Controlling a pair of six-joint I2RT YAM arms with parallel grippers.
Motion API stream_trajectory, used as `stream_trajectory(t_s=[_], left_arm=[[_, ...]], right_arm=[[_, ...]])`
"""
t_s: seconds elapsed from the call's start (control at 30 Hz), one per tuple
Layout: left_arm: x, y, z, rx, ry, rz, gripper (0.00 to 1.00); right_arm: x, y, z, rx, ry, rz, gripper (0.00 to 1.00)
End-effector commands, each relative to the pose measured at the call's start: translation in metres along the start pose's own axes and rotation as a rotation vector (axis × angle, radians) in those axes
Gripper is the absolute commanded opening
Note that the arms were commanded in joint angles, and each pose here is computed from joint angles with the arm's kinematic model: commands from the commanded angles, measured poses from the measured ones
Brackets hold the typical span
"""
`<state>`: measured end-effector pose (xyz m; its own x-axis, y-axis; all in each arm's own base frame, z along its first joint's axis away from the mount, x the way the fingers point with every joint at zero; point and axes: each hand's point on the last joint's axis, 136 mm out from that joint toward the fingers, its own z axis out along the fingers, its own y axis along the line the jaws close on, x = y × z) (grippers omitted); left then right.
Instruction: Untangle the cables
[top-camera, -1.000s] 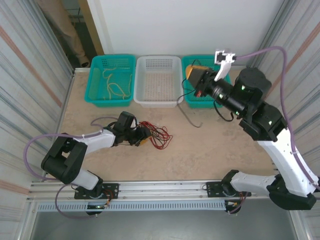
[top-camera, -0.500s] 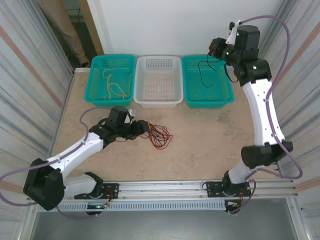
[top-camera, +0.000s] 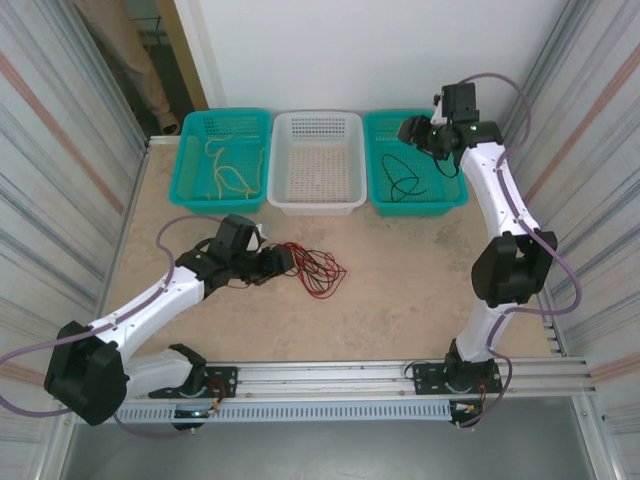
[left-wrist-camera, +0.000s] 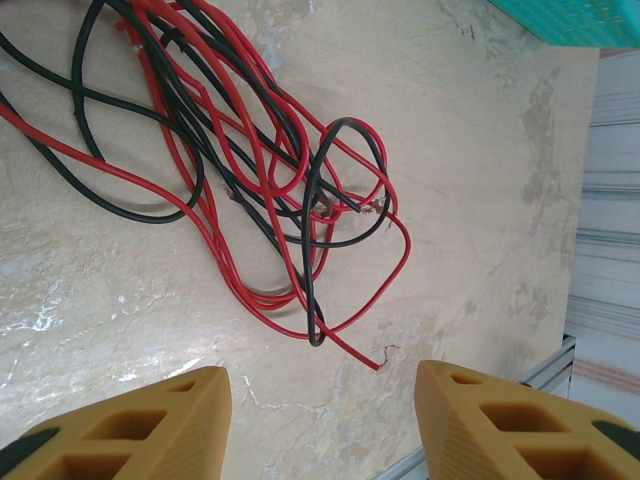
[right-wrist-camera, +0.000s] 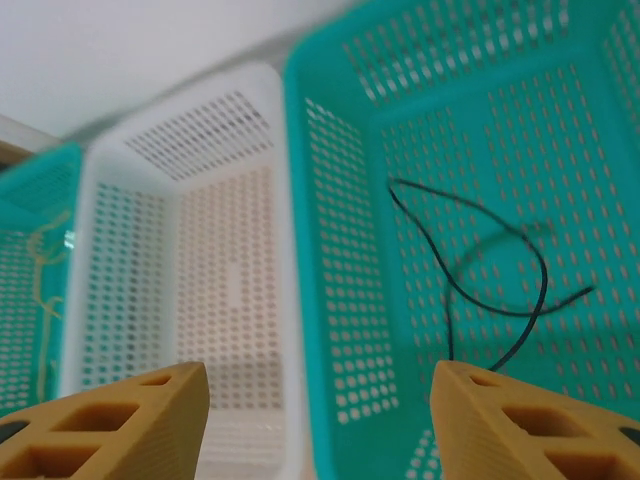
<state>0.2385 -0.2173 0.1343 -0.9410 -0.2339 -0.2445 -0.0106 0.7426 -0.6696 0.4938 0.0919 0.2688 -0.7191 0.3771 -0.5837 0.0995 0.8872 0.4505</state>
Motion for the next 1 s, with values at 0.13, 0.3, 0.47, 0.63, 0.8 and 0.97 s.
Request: stream_trajectory(t_s=[0.13,0.3,0.47,0.63,0.8,0.97], left_arm=[[-0.023,-0.001,-0.007,-0.026,-0.056,0.042,0.53],[-0.033,0.004,-0.001,-0.013,-0.054,0.010,0.53],[-0.036,0.003,0.004,-0.003,-0.045,-0.001,0.52],[-0.036,0.011,0.006,0.015,-0.054,-0.053,0.50],[-0.030,0.023,0.003,0.003,-0.059,-0.078,0.49],[-0.037,0.029,0.007,0.020,-0.061,-0.125,0.47]], right_arm=[[0.092,0.052,-0.048,-0.074,0.011,-0.106,0.56],[0.200,0.089,-0.042,-0.186,0.123,-0.132,0.54],[0.283,0.115,-0.022,-0.217,0.272,-0.174,0.39],[0.326,0.138,-0.003,-0.159,0.352,-0.270,0.33],[0.354,0.139,0.025,-0.135,0.446,-0.230,0.36],[0.364,0.116,0.045,0.000,0.473,-0.238,0.28]])
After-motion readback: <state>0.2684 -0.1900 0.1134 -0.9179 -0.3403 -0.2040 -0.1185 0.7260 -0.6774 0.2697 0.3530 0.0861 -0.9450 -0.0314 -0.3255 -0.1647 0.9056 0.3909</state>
